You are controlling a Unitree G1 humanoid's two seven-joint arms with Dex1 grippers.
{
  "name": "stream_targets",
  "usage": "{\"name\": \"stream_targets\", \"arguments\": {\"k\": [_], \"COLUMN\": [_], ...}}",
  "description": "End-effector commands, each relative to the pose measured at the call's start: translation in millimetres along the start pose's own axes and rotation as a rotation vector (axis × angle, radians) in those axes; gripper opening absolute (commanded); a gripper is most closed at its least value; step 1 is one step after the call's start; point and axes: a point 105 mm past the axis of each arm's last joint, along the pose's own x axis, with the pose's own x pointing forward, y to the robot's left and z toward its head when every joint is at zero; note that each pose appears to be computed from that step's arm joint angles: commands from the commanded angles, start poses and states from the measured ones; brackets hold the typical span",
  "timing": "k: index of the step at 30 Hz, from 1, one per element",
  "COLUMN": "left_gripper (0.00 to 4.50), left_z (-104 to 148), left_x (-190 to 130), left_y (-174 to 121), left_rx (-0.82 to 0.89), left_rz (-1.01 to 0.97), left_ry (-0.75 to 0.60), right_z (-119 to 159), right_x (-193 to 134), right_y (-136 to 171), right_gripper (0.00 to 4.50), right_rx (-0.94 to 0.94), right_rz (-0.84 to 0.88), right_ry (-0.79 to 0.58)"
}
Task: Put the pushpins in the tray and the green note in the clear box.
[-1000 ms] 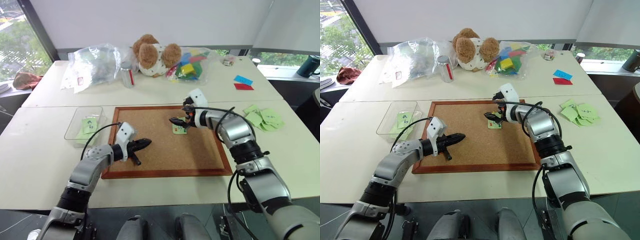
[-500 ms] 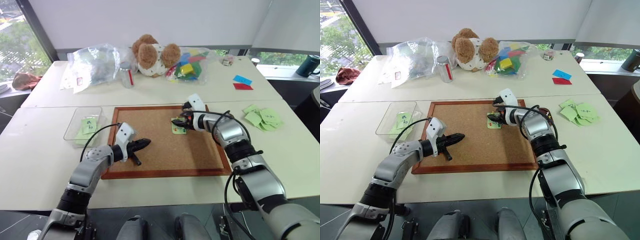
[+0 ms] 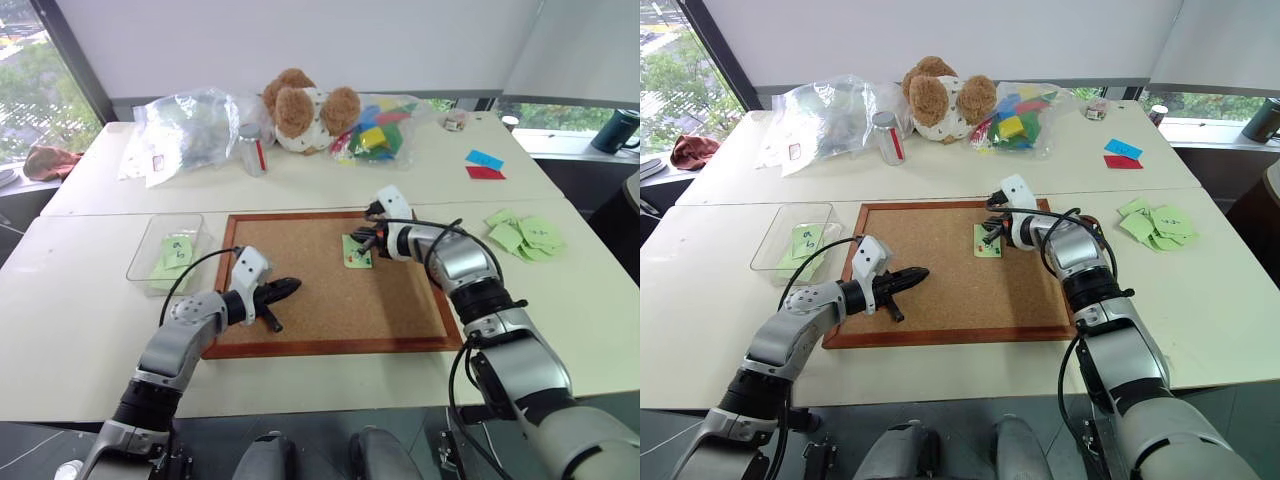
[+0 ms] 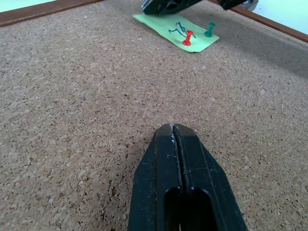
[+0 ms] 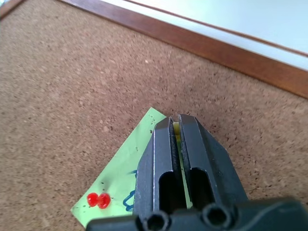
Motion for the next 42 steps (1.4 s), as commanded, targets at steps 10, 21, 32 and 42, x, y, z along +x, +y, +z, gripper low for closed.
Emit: {"name": "stream_targets", "arguments": {"k": [10,21,32,42], "left_gripper": [0.0,0.0,0.0,0.0], "left_z": [-31.8,-28.2,-26.9,-27.5], "left_x": [-4.1,-1.1,-1.1,-1.2], "left_y": [-1.7,-2.3,-1.1,-1.6], "left_rx": [-0.074,-0.066,-0.057,-0.058], "left_rz": [0.002,-0.007,-0.007,-0.01], "left_ry": [0.115,0.102,0.098,0.098], "right_z": [54.1,-22.9,-54.7,-43.0], "right_x": [-62.7,-103.6,-100.9,-106.4], "right_y": [-43.4,-109.6,-109.9,-110.9], "right_gripper": [0.07,0.07,0.95,4.47], "right_rx": [-0.016,0.101,0.136,0.126], "right_rz": [-0.173,-0.397,-0.386,-0.389], "right_ry": [-0.165,0.001,0.074,0.041]}}
